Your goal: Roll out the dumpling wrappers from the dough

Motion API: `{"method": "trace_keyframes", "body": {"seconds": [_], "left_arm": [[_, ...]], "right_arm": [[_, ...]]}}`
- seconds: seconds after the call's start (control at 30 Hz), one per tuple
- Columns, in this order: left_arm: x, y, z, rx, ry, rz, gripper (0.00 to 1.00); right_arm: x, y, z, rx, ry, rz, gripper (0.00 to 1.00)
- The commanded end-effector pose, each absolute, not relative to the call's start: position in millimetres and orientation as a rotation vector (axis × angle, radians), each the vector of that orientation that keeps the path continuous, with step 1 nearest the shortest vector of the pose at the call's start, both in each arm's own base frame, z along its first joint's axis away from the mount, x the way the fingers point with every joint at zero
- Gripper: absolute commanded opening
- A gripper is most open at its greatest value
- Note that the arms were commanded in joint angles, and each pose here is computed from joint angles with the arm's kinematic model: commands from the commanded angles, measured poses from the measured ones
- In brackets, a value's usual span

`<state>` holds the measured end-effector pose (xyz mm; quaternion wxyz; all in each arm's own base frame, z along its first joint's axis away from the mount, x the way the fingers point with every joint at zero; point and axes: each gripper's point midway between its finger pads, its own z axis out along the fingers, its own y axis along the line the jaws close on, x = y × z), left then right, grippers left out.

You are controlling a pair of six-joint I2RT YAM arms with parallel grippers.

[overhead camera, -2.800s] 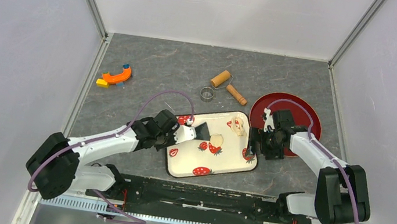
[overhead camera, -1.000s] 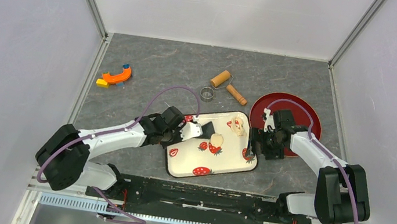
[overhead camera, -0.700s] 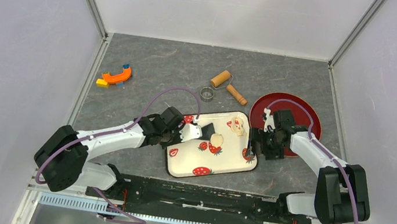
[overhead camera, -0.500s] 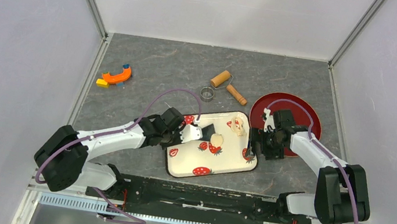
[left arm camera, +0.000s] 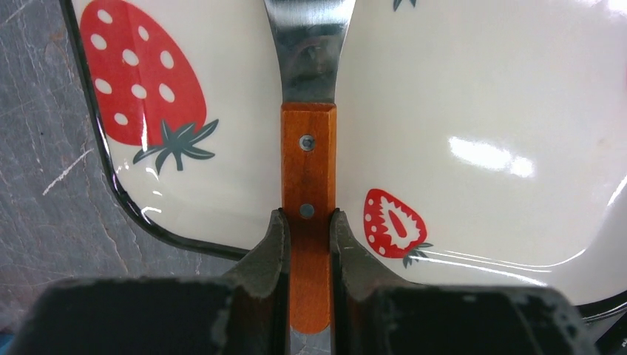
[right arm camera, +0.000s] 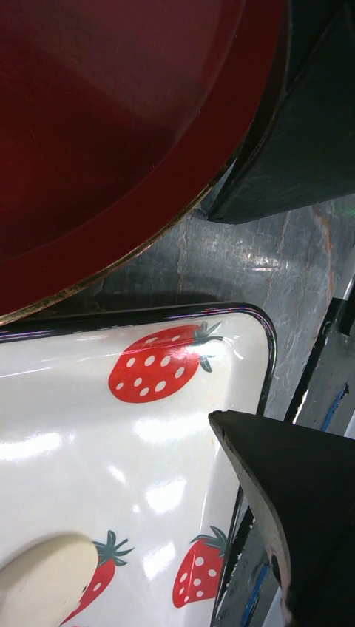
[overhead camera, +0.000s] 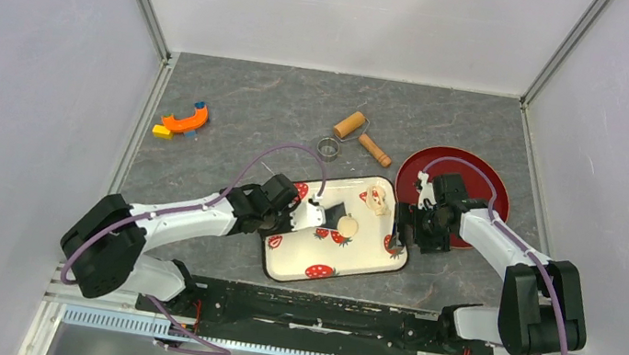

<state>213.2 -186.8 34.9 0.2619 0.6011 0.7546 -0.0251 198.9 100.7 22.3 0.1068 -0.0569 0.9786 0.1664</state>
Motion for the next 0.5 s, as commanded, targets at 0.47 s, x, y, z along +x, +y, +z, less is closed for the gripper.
{"method": "trace_keyframes", "body": {"seconds": [0.47], "left_arm": [[217,-229,65,1.382,1.985,-0.27,0.02]], "right_arm": [[216,110,36,-0.205,2.808,0.543,0.98]]}}
